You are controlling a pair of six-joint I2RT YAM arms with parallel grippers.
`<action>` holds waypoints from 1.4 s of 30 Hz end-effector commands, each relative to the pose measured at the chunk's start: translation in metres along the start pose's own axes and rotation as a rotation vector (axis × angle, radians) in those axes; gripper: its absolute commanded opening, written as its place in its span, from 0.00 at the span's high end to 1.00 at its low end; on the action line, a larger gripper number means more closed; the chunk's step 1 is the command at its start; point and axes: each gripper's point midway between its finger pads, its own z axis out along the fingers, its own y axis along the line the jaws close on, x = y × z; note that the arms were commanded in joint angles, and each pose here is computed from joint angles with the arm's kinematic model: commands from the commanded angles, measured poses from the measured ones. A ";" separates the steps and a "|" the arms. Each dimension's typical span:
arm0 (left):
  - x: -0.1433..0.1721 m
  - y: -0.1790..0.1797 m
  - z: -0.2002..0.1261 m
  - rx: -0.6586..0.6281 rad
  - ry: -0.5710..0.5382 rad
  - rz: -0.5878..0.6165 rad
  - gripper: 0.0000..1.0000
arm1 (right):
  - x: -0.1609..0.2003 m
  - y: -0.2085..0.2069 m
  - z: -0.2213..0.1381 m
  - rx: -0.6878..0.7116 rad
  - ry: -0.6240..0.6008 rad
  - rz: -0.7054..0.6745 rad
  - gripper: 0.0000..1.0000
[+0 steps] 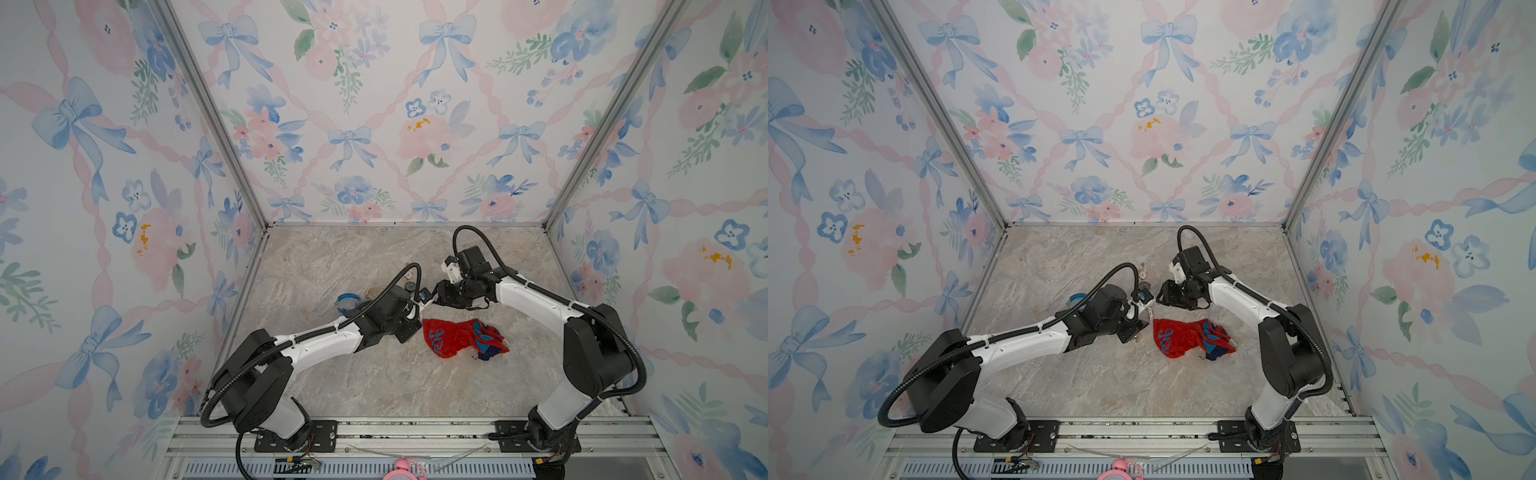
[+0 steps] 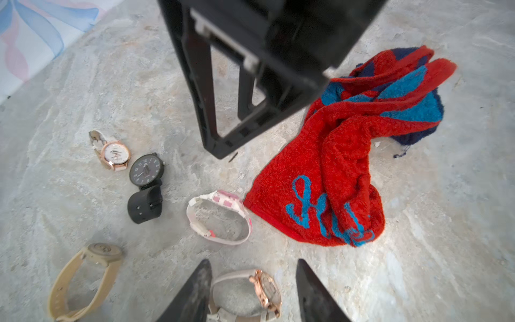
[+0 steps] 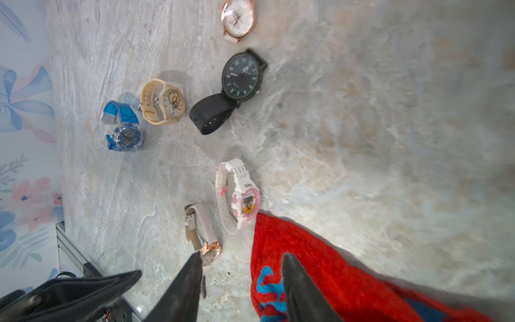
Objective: Wipe the watch dial
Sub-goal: Pick up the watch at the center of the board.
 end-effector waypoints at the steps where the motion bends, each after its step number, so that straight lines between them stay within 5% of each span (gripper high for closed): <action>1: 0.019 0.001 0.029 -0.005 0.139 -0.037 0.50 | 0.016 -0.019 -0.014 0.005 0.012 0.038 0.51; 12: 0.035 0.015 0.065 -0.080 0.272 -0.085 0.52 | 0.036 -0.044 -0.043 -0.013 -0.017 0.088 0.50; 29: 0.051 0.016 0.081 -0.035 0.333 -0.120 0.72 | 0.035 -0.043 -0.049 -0.030 -0.033 0.099 0.50; 42: 0.050 0.018 0.094 -0.008 0.337 -0.138 0.76 | 0.056 -0.037 -0.039 0.057 0.014 0.019 0.50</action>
